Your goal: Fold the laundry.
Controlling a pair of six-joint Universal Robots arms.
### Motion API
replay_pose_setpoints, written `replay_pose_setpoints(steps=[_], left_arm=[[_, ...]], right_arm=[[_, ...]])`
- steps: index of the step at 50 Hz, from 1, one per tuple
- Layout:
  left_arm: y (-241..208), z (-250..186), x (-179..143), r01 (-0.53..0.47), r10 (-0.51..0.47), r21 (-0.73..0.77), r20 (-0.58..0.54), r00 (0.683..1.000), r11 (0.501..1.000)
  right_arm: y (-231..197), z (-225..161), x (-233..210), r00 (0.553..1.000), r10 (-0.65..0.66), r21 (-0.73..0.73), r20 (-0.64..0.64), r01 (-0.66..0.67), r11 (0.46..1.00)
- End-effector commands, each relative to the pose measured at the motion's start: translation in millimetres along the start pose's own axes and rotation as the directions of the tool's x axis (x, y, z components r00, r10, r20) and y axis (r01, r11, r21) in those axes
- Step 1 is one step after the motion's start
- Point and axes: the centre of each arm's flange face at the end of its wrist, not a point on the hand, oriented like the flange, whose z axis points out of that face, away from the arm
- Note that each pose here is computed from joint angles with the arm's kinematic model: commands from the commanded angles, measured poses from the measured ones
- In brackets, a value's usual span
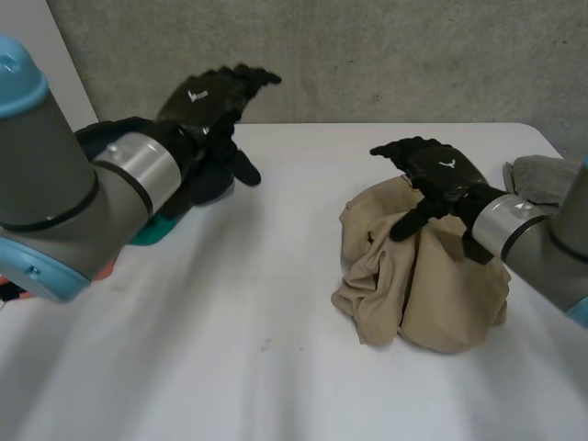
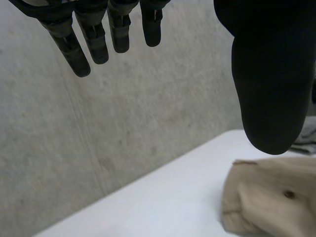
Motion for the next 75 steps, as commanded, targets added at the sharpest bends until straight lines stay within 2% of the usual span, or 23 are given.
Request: replay_pose_setpoints(steps=[1,9,17,22,27,28,33,38,42,43,46,49,54,59,64,69,75], left_arm=[[31,1,19,0.014,-0.018,-0.082,-0.046,0.999,0.997],[54,8,53,0.001,-0.014,-0.095,-0.136,0.991,0.995],[95,17,101,-0.008,-0.031,-0.152,-0.252,0.967,0.988],[125,16,125,-0.020,-0.042,-0.202,-0.295,0.954,0.979],[131,17,129,-0.023,-0.041,-0.206,-0.300,0.953,0.978],[130,18,128,-0.021,-0.039,-0.199,-0.292,0.956,0.980],[115,23,119,-0.017,-0.012,-0.138,-0.204,0.979,0.990],[76,24,103,-0.010,0.003,-0.051,-0.129,0.992,0.999],[49,27,84,-0.011,0.012,0.013,-0.085,0.996,1.000],[44,28,79,-0.011,0.013,0.027,-0.075,0.997,1.000],[22,33,54,-0.027,0.029,0.079,-0.019,0.999,0.996],[9,39,32,-0.045,0.042,0.115,0.031,0.999,0.992],[-2,49,16,-0.057,0.048,0.161,0.065,0.997,0.985],[11,65,5,-0.064,0.050,0.170,0.084,0.995,0.983],[53,81,-27,-0.075,0.060,0.102,0.140,0.988,0.992],[81,88,-34,-0.101,0.092,0.051,0.145,0.985,0.994],[83,85,-47,-0.159,0.153,0.021,0.182,0.971,0.987]], right_arm=[[-37,-20,33,0.992,-0.067,-0.008,-0.108,0.066,0.998],[-49,-41,54,0.983,0.002,0.005,-0.186,-0.001,1.000],[-49,-55,81,0.966,-0.070,-0.091,-0.248,0.048,0.995],[-22,-54,83,0.967,-0.167,-0.252,-0.191,0.116,0.961],[20,-45,82,0.956,-0.286,-0.387,-0.071,0.237,0.891],[32,-40,75,0.951,-0.309,-0.400,-0.019,0.276,0.874],[65,-18,52,0.950,-0.301,-0.398,0.078,0.307,0.864],[66,-9,37,0.947,-0.302,-0.360,0.106,0.320,0.876],[24,-7,34,0.966,-0.257,-0.224,0.023,0.256,0.940],[-3,-12,34,0.969,-0.247,-0.144,-0.017,0.242,0.960],[-54,-25,31,0.972,-0.223,-0.009,-0.079,0.223,0.975],[-79,-34,30,0.975,-0.193,0.048,-0.111,0.199,0.979],[-113,-49,11,0.991,-0.090,0.141,-0.097,0.104,0.985],[-106,-41,-44,0.998,-0.050,0.132,0.023,0.046,0.990],[-50,-15,-81,0.998,-0.004,-0.024,0.056,0.005,1.000],[-5,1,-97,0.999,0.001,-0.148,0.039,0.005,0.989],[-23,2,-95,1.000,-0.022,-0.096,0.018,0.024,0.995]])
